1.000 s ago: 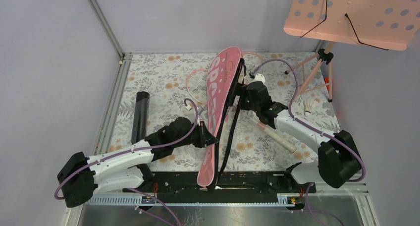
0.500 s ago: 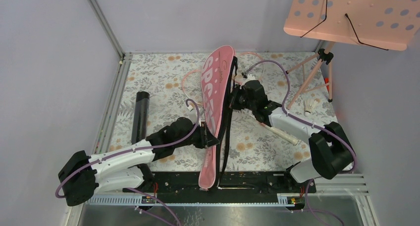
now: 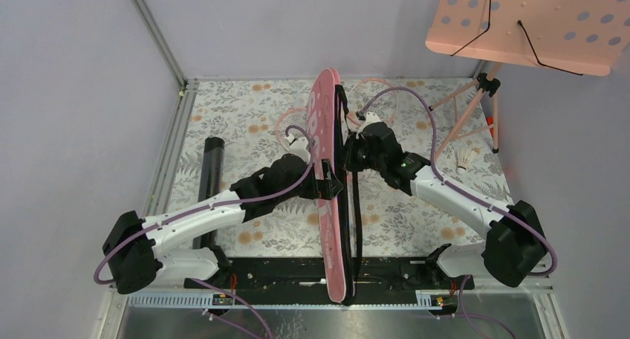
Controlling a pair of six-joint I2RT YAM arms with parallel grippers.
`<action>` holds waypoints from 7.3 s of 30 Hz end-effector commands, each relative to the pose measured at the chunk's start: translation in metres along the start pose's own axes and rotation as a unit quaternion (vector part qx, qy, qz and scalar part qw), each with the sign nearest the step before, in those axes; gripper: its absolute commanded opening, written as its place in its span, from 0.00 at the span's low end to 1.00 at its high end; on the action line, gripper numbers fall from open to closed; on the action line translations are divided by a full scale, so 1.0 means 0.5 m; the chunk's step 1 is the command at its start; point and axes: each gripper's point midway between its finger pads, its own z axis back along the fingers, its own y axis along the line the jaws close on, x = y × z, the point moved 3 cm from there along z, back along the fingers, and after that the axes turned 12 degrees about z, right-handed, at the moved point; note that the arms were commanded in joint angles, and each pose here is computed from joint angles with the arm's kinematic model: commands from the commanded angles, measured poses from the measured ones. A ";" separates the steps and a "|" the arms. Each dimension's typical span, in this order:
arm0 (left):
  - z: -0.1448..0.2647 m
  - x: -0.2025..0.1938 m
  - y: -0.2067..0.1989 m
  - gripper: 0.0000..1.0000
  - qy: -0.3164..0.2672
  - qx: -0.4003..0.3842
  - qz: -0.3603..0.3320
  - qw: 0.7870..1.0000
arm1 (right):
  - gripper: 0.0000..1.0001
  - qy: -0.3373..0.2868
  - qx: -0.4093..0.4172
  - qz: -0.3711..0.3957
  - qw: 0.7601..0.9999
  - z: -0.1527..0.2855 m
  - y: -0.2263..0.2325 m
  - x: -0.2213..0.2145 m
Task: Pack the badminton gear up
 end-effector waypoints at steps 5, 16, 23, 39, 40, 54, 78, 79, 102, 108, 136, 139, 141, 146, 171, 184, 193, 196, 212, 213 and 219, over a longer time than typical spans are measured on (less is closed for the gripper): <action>-0.018 0.060 0.005 0.99 -0.058 0.065 -0.017 0.996 | 0.00 -0.048 -0.030 0.039 0.998 0.049 0.028 0.059; 0.001 0.053 0.089 0.77 -0.073 0.176 -0.016 0.982 | 0.00 -0.075 -0.049 0.057 0.994 0.079 0.020 0.075; -0.031 0.041 0.069 0.65 -0.055 0.146 -0.014 0.988 | 0.00 -0.069 -0.015 0.068 0.995 0.069 0.036 0.068; 0.012 0.120 0.121 0.00 -0.115 0.234 -0.001 0.965 | 0.00 -0.035 -0.069 0.131 0.988 0.073 -0.008 0.053; 0.034 0.124 0.140 0.00 -0.126 0.247 0.004 0.961 | 0.00 -0.032 -0.073 0.133 0.988 0.072 -0.012 0.052; 0.294 0.136 0.302 0.00 -0.283 0.300 0.110 0.904 | 0.00 0.053 -0.044 0.106 0.992 -0.054 -0.063 0.027; 0.180 0.216 0.262 0.00 -0.231 0.294 0.054 0.926 | 1.00 -0.034 0.061 0.187 0.980 0.054 -0.071 0.021; 0.179 0.223 0.258 0.00 -0.233 0.283 0.044 0.930 | 1.00 -0.016 0.043 0.208 0.977 0.056 -0.091 0.016; 0.133 0.232 0.277 0.00 -0.188 0.251 0.051 0.948 | 0.94 0.362 -0.063 0.421 0.830 0.008 -0.398 -0.089; 0.145 0.235 0.282 0.00 -0.195 0.261 0.058 0.944 | 0.84 0.397 -0.017 0.404 0.824 -0.019 -0.396 -0.112; 0.205 0.243 0.299 0.00 -0.239 0.289 0.067 0.924 | 0.69 0.389 -0.047 0.239 0.888 -0.130 -0.302 -0.095; 0.208 0.242 0.299 0.00 -0.243 0.287 0.068 0.924 | 0.68 0.385 -0.056 0.215 0.896 -0.125 -0.290 -0.106; 0.210 0.241 0.300 0.00 -0.243 0.287 0.068 0.924 | 0.68 0.393 -0.077 0.229 0.888 -0.115 -0.294 -0.121; 0.214 0.240 0.300 0.00 -0.246 0.285 0.069 0.924 | 0.63 0.445 -0.119 0.260 0.849 -0.072 -0.331 -0.162; 0.171 0.274 0.304 0.00 -0.239 0.291 0.083 0.923 | 0.00 0.234 -0.206 0.298 0.902 0.029 -0.195 0.025; 0.080 0.447 0.316 0.00 -0.257 0.299 0.122 0.911 | 0.00 0.266 -0.183 0.329 0.887 0.090 -0.115 -0.050; -0.014 0.453 0.314 0.00 -0.192 0.258 0.132 0.937 | 0.00 0.321 -0.166 0.365 0.858 0.013 -0.076 -0.105; -0.024 0.444 0.311 0.00 -0.187 0.239 0.137 0.943 | 0.00 0.338 -0.164 0.379 0.846 -0.023 -0.055 -0.116; -0.055 0.289 0.227 0.00 -0.086 0.116 0.123 0.982 | 0.00 0.241 -0.047 0.265 0.933 -0.162 0.156 0.001; -0.052 0.279 0.219 0.00 -0.082 0.106 0.121 0.984 | 0.00 0.234 -0.035 0.258 0.937 -0.170 0.167 0.005; -0.029 0.223 0.176 0.00 -0.041 0.038 0.118 0.991 | 0.00 0.177 0.014 0.215 0.960 -0.215 0.211 0.017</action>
